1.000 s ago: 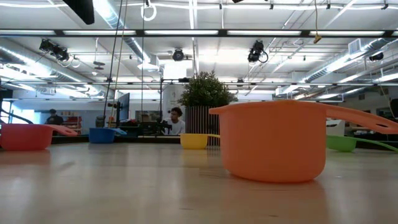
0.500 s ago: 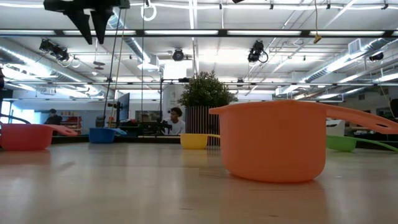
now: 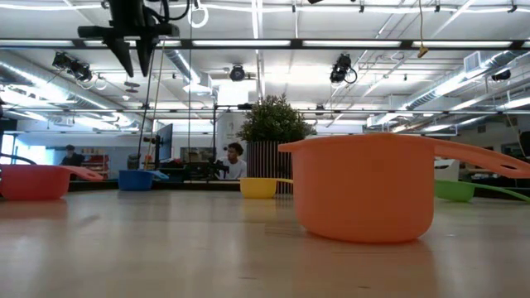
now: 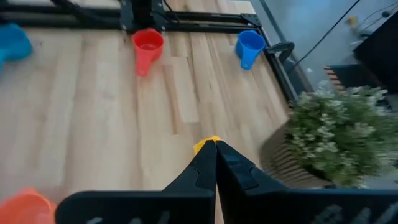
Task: Nest measuring cups in basket
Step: Stack the blue measuring cup on top of the orange measuring cup
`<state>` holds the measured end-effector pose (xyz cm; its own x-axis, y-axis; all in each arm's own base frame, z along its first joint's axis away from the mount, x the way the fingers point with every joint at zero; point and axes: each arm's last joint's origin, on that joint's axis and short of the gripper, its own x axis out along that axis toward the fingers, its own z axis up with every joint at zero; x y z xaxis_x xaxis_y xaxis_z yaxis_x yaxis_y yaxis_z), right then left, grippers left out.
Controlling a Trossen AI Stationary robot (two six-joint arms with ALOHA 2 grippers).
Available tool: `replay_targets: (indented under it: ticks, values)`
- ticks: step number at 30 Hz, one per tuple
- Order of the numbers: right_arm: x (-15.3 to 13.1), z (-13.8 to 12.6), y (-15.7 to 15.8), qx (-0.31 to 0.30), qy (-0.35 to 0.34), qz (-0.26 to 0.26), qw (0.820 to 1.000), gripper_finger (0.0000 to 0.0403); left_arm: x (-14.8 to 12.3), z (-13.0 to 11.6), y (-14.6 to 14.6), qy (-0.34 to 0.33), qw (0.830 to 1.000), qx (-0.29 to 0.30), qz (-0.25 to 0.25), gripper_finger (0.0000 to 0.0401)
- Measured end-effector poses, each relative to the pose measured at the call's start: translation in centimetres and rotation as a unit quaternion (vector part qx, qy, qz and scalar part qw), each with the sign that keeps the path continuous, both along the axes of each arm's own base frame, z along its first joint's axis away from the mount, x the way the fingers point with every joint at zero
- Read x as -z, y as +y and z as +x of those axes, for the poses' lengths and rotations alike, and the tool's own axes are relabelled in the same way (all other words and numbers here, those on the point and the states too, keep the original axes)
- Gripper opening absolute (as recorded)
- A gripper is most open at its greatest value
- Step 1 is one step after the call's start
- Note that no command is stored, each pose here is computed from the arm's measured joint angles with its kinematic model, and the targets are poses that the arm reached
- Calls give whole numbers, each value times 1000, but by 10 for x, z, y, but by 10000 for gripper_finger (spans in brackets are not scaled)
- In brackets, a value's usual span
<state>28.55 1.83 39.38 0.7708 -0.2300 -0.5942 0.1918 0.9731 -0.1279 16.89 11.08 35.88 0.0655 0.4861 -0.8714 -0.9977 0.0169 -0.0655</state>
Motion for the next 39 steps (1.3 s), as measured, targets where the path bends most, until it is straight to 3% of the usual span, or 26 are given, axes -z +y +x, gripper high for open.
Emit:
replay_targets:
  ticks: [11, 19, 23, 27, 32, 39]
  values:
    - [0, 2, -26, 62, -20, 73, 995, 6, 29, -9, 21, 42, 997, 48, -41, 139]
    - [1, 3, -29, 73, -20, 66, 995, 7, 68, -16, 33, 25, 996, 2, -86, 139]
    - [1, 3, -29, 68, -17, 54, 996, 7, 88, -16, 40, 43, 995, 56, -73, 139]
    - [1, 3, -29, 61, -14, 44, 997, 7, 101, -19, 43, 33, 992, 80, -94, 139]
    - [1, 3, -30, 59, -12, 39, 997, 7, 102, -27, 52, -32, 993, -36, -111, 139]
    - [0, 2, -39, 70, -11, 32, 997, 7, 98, -30, 69, -102, 985, -116, -71, 139]
